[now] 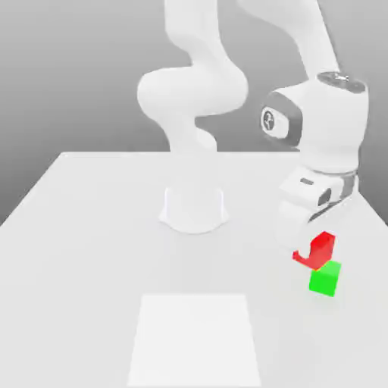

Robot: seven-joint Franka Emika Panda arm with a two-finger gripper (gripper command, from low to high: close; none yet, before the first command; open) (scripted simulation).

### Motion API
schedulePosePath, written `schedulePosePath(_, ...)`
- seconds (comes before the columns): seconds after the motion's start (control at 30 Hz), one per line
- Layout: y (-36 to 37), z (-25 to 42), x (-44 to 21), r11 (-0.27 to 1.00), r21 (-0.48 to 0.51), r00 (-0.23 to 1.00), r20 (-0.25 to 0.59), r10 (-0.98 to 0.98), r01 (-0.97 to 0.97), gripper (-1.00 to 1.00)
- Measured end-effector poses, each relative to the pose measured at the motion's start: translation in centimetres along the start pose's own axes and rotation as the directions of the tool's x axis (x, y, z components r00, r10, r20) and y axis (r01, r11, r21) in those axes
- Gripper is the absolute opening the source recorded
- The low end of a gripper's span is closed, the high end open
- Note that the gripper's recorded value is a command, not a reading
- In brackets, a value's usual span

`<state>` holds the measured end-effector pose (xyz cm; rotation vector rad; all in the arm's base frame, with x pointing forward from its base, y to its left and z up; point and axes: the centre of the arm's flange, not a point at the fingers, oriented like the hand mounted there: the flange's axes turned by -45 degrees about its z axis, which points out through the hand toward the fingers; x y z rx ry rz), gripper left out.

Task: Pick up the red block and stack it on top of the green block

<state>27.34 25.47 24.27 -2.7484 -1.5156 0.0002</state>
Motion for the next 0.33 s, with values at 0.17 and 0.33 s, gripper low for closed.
schedulePosePath(0.17,-1.5,3.8,0.4,0.997,-0.007,0.997,0.003,-0.071,0.071,-1.0)
schedulePosePath(0.33,-1.6,5.7,0.3,0.997,-0.005,0.997,0.002,-0.074,0.074,1.0)
